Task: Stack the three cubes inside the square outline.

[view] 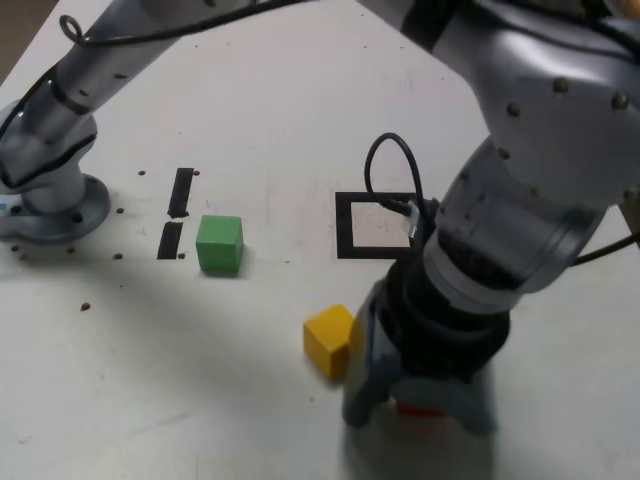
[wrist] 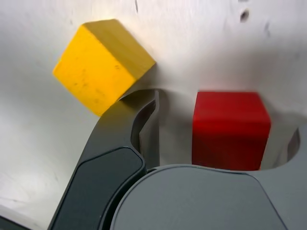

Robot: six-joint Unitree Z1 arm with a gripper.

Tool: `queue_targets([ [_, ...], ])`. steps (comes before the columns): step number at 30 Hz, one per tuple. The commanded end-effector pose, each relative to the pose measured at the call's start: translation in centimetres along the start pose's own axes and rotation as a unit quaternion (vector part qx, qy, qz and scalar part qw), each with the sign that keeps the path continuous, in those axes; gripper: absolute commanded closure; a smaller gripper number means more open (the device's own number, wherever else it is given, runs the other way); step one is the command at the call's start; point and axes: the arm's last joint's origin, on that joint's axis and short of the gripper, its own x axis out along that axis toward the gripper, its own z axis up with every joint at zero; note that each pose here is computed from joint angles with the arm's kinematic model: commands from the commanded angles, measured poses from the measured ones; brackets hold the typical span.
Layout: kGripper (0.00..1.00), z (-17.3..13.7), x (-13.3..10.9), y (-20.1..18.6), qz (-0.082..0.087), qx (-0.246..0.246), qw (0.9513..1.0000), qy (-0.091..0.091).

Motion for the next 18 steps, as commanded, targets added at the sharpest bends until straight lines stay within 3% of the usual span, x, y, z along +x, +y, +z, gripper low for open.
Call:
queue_targets([
  [1,0.06,-0.18,-0.57,0.19,-0.001,0.001,1.0,-0.009],
  [6,0.07,-0.03,-0.63,0.4,0.003,0.003,0.9999,-0.012],
  [9,0.13,0.01,-0.79,0.4,0.002,0.003,0.9999,-0.014],
  [12,0.27,0.11,-0.91,0.36,0.002,0.003,0.9999,-0.016],
  [16,0.58,0.26,-1.11,0.34,0.005,0.002,0.9997,-0.025],
  [18,0.68,0.31,-1.19,0.35,0.007,0.002,0.9996,-0.028],
])
